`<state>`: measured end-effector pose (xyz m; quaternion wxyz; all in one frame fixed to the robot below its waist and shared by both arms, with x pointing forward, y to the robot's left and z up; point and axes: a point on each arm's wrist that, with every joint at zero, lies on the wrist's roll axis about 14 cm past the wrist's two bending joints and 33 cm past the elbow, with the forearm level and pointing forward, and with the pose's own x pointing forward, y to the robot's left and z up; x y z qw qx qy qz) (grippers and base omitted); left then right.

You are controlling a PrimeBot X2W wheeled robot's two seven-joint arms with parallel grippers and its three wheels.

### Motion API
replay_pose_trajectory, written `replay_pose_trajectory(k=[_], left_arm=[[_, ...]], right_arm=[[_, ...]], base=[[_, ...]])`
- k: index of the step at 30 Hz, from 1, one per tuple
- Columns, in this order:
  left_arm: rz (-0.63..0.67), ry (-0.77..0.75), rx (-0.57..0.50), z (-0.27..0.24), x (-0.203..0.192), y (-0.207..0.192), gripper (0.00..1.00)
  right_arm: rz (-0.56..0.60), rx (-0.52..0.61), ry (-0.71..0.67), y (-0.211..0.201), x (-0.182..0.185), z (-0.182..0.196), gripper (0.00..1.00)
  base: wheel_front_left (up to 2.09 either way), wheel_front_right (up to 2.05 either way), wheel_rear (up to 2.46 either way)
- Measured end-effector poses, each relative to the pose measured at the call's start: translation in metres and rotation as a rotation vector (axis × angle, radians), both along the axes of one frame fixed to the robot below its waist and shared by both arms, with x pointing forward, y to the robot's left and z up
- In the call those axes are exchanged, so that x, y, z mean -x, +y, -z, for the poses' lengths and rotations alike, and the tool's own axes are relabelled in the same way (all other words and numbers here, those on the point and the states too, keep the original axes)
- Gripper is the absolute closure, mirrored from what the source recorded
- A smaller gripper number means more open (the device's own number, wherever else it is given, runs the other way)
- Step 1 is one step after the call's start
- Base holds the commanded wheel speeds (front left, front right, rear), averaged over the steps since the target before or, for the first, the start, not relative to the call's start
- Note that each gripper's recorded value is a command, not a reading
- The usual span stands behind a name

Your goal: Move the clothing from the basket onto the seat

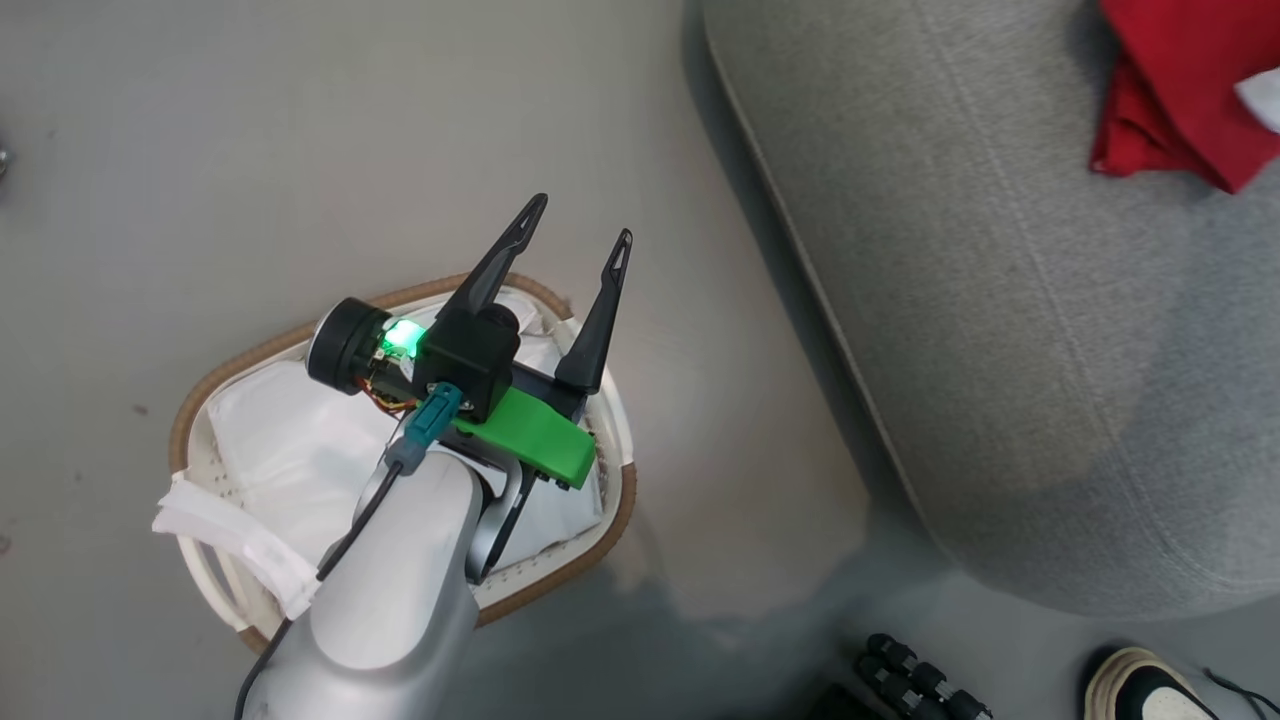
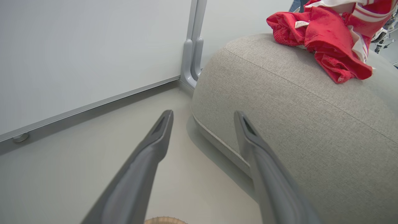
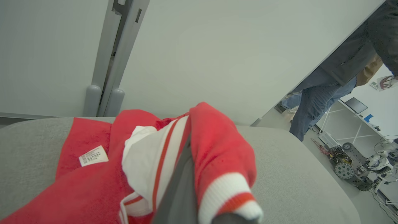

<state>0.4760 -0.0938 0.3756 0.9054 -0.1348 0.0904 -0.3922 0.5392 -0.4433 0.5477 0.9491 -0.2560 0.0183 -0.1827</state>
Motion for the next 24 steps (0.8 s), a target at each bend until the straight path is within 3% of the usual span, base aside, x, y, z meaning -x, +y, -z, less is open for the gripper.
replay_pose_trajectory(k=[3,4,5,6,7,19,24], left_arm=[[-0.028,0.027,-0.019,0.013,-0.002,0.012,0.00],[-0.035,0.033,-0.025,0.016,-0.003,0.015,0.00],[-0.043,0.039,-0.031,0.019,-0.004,0.018,0.00],[-0.050,0.042,-0.035,0.020,-0.005,0.021,0.00],[-0.056,0.041,-0.037,0.020,-0.006,0.022,0.00],[-0.118,0.017,-0.050,-0.005,-0.003,0.039,0.00],[-0.174,0.003,-0.052,-0.021,0.000,0.056,0.00]], right_arm=[[0.018,-0.068,0.063,0.005,0.002,0.044,1.00],[0.020,-0.080,0.082,0.007,0.004,0.055,0.80],[0.024,-0.102,0.097,0.010,0.007,0.067,0.73],[0.029,-0.120,0.110,0.012,0.011,0.076,0.08],[0.029,-0.133,0.124,0.015,0.015,0.084,0.00],[0.028,-0.278,0.102,0.049,0.083,0.103,0.00],[0.019,-0.342,0.047,0.062,0.101,0.094,0.00]], base=[[0.00,0.00,0.00],[0.00,0.00,0.00],[0.00,0.00,0.00],[0.00,0.00,0.00],[0.00,0.00,0.00],[0.00,0.00,0.00],[0.00,0.00,0.00]])
